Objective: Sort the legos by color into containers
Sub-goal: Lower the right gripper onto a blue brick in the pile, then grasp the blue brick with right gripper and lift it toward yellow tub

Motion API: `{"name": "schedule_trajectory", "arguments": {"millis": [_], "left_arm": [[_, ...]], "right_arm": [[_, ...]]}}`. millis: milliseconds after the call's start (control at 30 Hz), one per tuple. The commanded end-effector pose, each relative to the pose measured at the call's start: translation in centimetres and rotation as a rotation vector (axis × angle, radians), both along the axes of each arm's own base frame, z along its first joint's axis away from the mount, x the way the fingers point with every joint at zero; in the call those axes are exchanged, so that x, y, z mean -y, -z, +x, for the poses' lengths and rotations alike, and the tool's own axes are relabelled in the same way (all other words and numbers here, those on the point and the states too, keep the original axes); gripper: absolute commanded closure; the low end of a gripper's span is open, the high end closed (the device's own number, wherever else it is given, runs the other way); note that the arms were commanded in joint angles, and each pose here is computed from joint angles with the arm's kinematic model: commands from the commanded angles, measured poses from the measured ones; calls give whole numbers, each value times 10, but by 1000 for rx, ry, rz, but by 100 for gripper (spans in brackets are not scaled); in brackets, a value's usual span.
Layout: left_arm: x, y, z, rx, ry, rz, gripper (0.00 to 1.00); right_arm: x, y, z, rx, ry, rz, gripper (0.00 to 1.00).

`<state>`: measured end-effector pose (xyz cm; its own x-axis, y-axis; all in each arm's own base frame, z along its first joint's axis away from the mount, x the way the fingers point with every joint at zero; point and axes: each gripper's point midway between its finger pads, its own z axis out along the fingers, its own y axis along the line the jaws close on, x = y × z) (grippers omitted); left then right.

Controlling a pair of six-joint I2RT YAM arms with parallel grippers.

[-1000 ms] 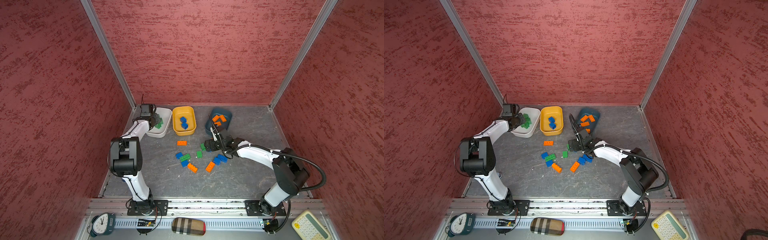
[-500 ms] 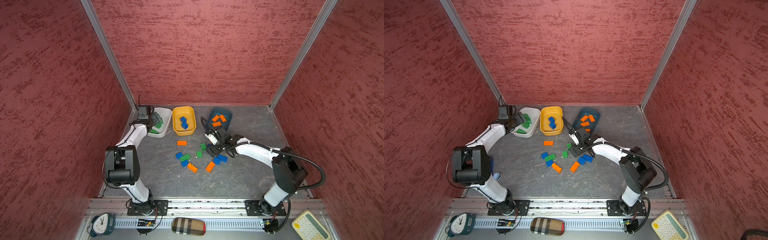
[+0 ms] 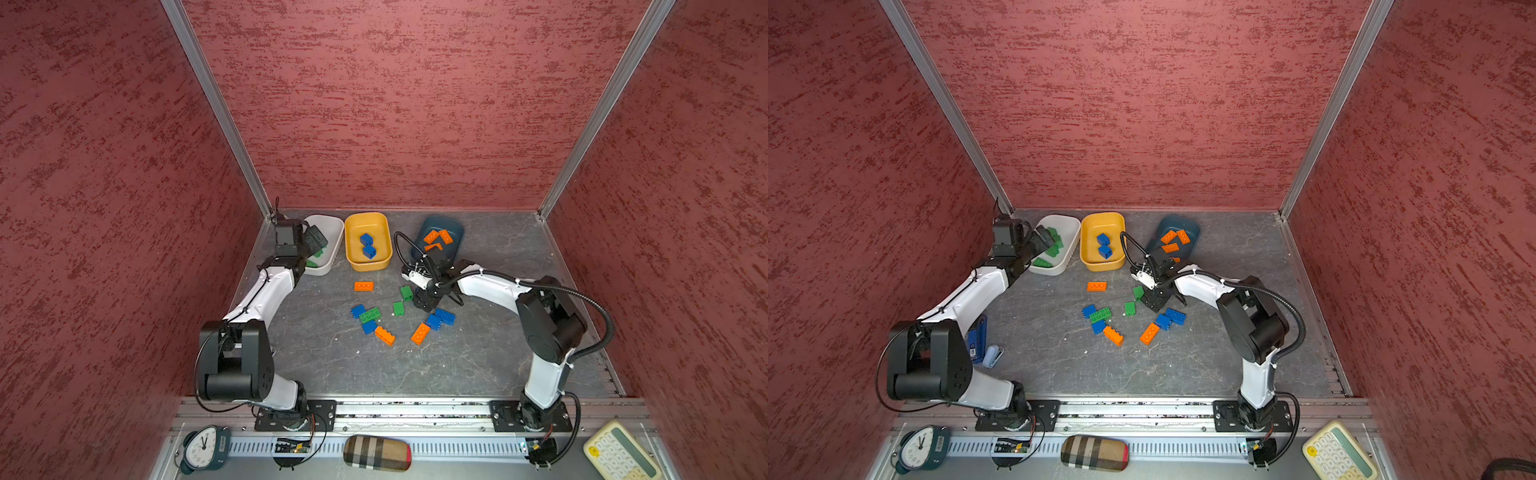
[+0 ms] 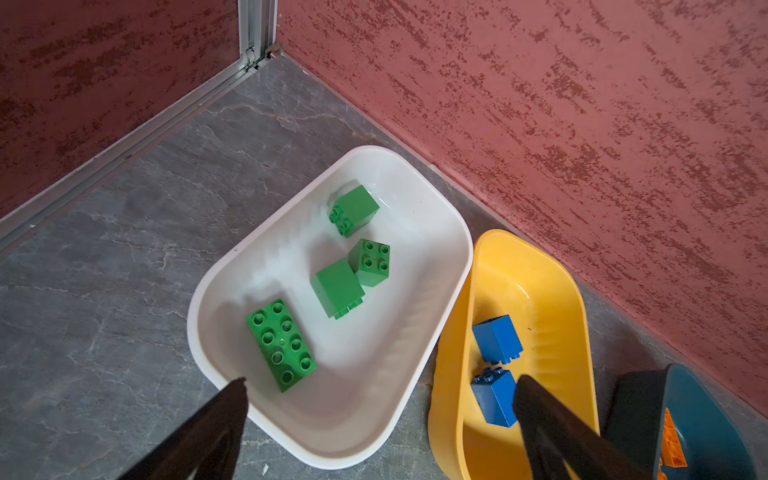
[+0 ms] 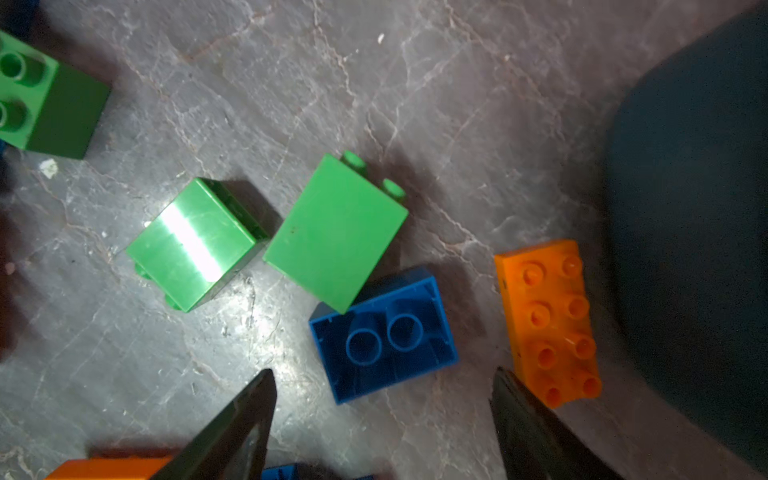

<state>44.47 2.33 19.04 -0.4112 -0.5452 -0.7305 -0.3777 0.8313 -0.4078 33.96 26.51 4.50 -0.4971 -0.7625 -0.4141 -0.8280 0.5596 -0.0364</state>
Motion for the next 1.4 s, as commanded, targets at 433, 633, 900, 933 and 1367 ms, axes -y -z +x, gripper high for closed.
{"name": "schedule_trajectory", "arguments": {"millis": [433, 633, 900, 933, 1367], "left_arm": [[-1, -11, 1, 61, -20, -31, 0], [-2, -6, 2, 31, -27, -19, 1], [9, 5, 5, -8, 36, -40, 0], [11, 7, 6, -17, 43, -41, 0], [18, 11, 5, -12, 85, -37, 0]], "right_arm": [[-21, 17, -4, -74, -157, 14, 39], [-14, 13, -1, -39, -118, -4, 56], [-25, -25, 11, 80, -128, 86, 74], [-28, -32, 14, 102, -126, 102, 75], [-109, -122, 52, 260, -123, 533, 79]]}}
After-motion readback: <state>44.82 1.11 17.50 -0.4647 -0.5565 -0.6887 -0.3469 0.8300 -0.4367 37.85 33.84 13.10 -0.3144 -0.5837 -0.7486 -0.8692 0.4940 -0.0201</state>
